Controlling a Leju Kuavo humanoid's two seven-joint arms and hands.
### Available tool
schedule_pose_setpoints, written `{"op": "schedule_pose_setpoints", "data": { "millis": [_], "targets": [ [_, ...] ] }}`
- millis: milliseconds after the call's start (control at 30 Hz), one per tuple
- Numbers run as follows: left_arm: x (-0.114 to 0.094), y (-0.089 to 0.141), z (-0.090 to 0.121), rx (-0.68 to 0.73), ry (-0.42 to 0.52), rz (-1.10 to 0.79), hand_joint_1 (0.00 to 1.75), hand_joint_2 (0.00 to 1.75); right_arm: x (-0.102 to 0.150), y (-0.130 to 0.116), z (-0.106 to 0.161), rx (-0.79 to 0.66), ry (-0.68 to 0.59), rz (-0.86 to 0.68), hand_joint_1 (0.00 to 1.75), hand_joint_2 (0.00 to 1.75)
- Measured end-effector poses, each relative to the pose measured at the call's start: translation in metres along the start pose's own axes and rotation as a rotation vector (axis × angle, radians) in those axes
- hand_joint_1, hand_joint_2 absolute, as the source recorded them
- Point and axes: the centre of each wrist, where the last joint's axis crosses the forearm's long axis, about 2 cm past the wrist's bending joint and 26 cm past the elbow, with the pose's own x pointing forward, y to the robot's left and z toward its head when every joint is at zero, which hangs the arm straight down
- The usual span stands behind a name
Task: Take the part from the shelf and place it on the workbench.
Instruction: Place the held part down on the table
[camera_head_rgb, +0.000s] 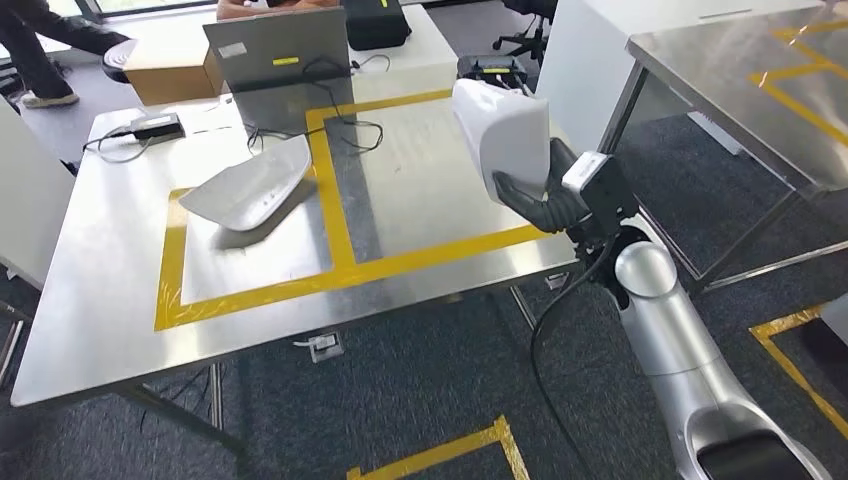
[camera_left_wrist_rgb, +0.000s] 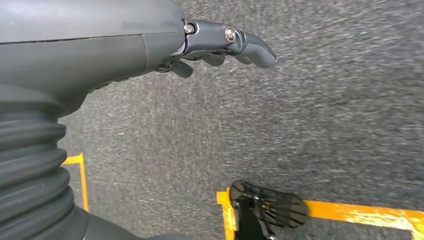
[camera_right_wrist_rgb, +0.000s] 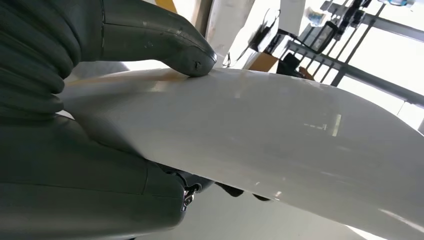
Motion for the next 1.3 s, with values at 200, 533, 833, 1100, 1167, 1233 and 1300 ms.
{"op": "schedule_pose_setpoints", "data": {
  "millis": [200, 533, 833, 1100, 1167, 1233, 1300],
  "targets": [
    [0.002, 0.001, 0.000, 0.002, -0.005, 0.000, 0.00, 1.75, 0.001, -0.003, -0.001, -0.005, -0.003, 0.004, 1.75, 1.75],
    [0.003, 0.001, 0.000, 0.002, -0.003, -0.016, 0.00, 1.75, -0.019, -0.010, -0.017, 0.018, 0.140, 0.051, 1.75, 1.75],
    [0.024, -0.011, -0.001, -0.054, -0.021, -0.043, 0.00, 1.75, -0.056, -0.020, -0.069, 0.006, 0.554, 0.109, 1.75, 1.75],
    [0.022, -0.024, 0.000, -0.124, -0.014, -0.024, 0.00, 1.75, -0.072, 0.009, -0.076, 0.018, 0.985, 0.188, 1.75, 1.75],
    [0.021, -0.026, 0.001, -0.142, -0.019, -0.021, 0.00, 1.75, -0.076, 0.018, -0.073, 0.024, 1.026, 0.176, 1.31, 1.31],
    [0.020, -0.028, 0.001, -0.154, -0.018, -0.021, 0.00, 1.75, -0.079, 0.025, -0.069, 0.041, 1.047, 0.161, 0.44, 0.44],
    [0.019, -0.029, 0.001, -0.156, -0.003, -0.022, 0.00, 1.75, -0.082, 0.033, -0.066, 0.069, 1.051, 0.144, 0.00, 0.00]
  ]
}}
